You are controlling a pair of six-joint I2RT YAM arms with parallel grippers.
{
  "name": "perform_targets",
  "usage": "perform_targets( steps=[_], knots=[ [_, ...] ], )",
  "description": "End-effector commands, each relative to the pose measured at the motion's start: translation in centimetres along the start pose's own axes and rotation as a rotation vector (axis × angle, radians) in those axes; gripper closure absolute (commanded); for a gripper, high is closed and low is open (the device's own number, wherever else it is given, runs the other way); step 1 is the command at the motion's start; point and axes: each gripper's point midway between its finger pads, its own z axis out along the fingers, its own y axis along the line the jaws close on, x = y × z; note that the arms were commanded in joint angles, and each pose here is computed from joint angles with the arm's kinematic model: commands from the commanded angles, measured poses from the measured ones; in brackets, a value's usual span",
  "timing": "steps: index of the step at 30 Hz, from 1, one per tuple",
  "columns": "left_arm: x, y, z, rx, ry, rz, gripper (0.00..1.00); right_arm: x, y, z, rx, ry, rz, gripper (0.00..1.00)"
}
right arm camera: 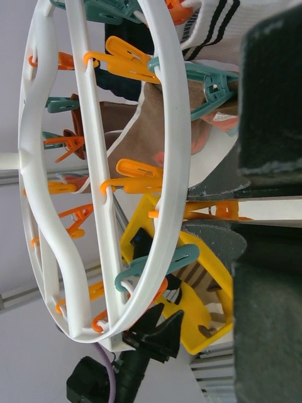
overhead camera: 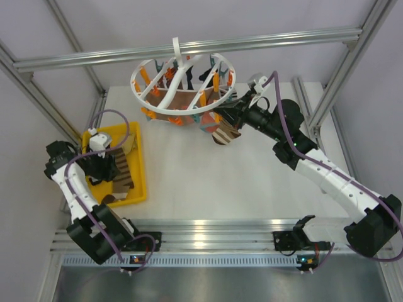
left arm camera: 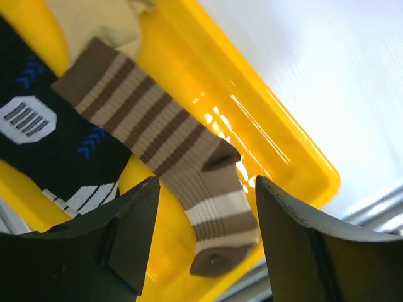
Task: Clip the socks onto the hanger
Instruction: Pick up the sock from the bin.
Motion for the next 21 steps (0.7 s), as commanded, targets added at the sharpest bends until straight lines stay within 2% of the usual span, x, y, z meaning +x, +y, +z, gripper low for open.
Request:
perform_targets(
  steps=[1, 2, 3, 7, 12, 14, 21],
  knots=[
    [-3.8, 3.6, 0.7, -0.208, -0.221, -0.205, 0.33, -0.1, 0.0, -0.6, 0.009, 0.025, 0.006, 1.0],
    [-5.9, 5.4, 0.2, -0.308, -0.307, -0.188, 0.35, -0.1, 0.0, -0.6, 0.008, 0.024, 0.007, 1.0],
    [-4.9, 5.4, 1.4, -0.337, -0.296, -0.208, 0.37, 0.0, 0.0, -0.5, 0.009, 0.025, 0.014, 1.0],
    [-5.7, 6.7, 3.8, -0.46, -0.274, -0.213, 0.36, 0.4, -0.3, -0.1, 0.014, 0.028, 0.031, 1.0],
    [-4.6, 11.2, 5.7, -0.561, -0.202, -0.413, 0.39, 0.6, -0.4, 0.2, 0.015, 0.031, 0.043, 1.0],
    [-3.2, 12.2, 7.2, -0.563, -0.134, -0.493, 0.39, 0.7, -0.4, 0.3, 0.014, 0.034, 0.048, 1.0],
    [-3.0, 14.0, 9.2, -0.552, -0.106, -0.534, 0.41, 1.1, -0.8, 0.5, 0.023, 0.044, 0.053, 1.0]
  ],
)
